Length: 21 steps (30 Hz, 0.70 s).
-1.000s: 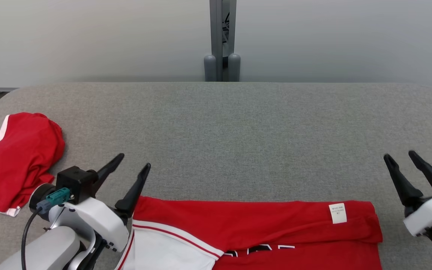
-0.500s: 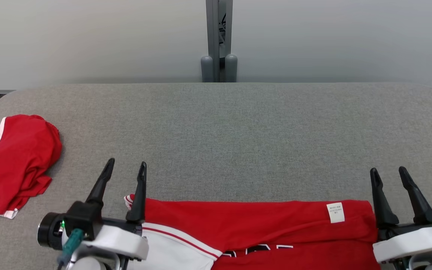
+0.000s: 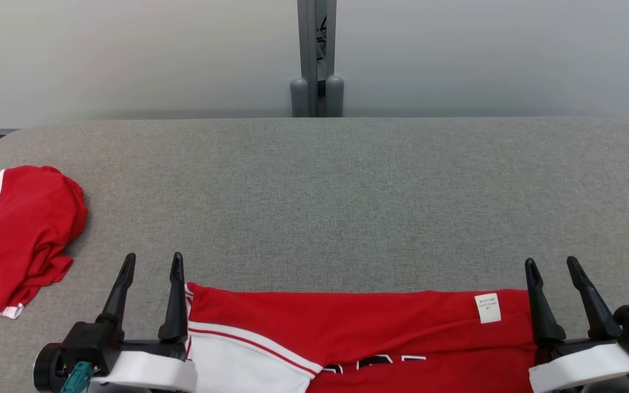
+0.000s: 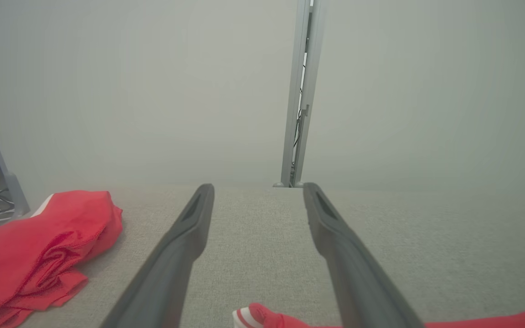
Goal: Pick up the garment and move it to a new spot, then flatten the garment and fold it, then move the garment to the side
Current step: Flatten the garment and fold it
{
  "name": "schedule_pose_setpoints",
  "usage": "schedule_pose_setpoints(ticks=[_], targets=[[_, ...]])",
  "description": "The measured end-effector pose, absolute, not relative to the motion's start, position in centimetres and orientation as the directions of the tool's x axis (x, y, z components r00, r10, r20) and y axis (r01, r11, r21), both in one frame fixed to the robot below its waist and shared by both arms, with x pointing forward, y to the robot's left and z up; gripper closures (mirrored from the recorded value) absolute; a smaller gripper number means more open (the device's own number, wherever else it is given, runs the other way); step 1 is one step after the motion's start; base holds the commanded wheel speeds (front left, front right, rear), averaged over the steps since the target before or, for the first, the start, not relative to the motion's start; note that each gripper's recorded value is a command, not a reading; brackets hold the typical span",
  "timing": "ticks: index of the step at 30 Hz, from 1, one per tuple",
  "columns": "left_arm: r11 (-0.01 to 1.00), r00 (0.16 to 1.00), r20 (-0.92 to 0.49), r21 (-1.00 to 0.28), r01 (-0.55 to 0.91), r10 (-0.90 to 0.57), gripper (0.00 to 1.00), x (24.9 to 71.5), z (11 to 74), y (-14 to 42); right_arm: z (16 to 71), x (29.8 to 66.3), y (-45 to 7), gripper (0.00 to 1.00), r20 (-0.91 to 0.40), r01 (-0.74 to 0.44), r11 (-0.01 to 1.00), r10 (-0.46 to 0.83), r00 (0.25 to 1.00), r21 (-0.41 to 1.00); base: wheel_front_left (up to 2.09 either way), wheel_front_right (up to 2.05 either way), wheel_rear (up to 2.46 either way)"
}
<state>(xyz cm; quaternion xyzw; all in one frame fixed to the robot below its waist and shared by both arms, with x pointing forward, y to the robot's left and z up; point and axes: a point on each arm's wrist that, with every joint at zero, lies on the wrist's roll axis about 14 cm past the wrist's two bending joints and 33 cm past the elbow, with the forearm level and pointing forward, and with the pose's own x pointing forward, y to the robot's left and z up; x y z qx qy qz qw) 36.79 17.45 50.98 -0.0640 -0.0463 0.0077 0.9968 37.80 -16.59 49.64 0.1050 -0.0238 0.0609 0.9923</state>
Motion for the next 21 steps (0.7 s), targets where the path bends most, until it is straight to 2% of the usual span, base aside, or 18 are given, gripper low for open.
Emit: schedule_pose_setpoints(ticks=[6,12,21], targets=[[0.986,0.997,0.072,-0.167,-0.007,0.019,0.00,36.6,50.3,17.8,49.1,37.7,-16.4,0.00,0.044,-0.128,0.970,0.122,0.992,0.207,0.00,0.00,0.00],[0.984,0.998,0.058,-0.181,-0.006,0.017,0.00,36.8,49.8,17.7,46.7,37.2,-17.2,0.00,-0.033,-0.083,0.964,0.094,0.995,0.254,0.00,0.00,0.00],[0.983,0.999,0.035,-0.183,0.013,-0.007,0.00,37.3,49.0,17.2,38.4,34.2,-18.0,0.00,-0.305,0.054,0.936,0.059,0.950,0.349,0.00,0.00,0.00]])
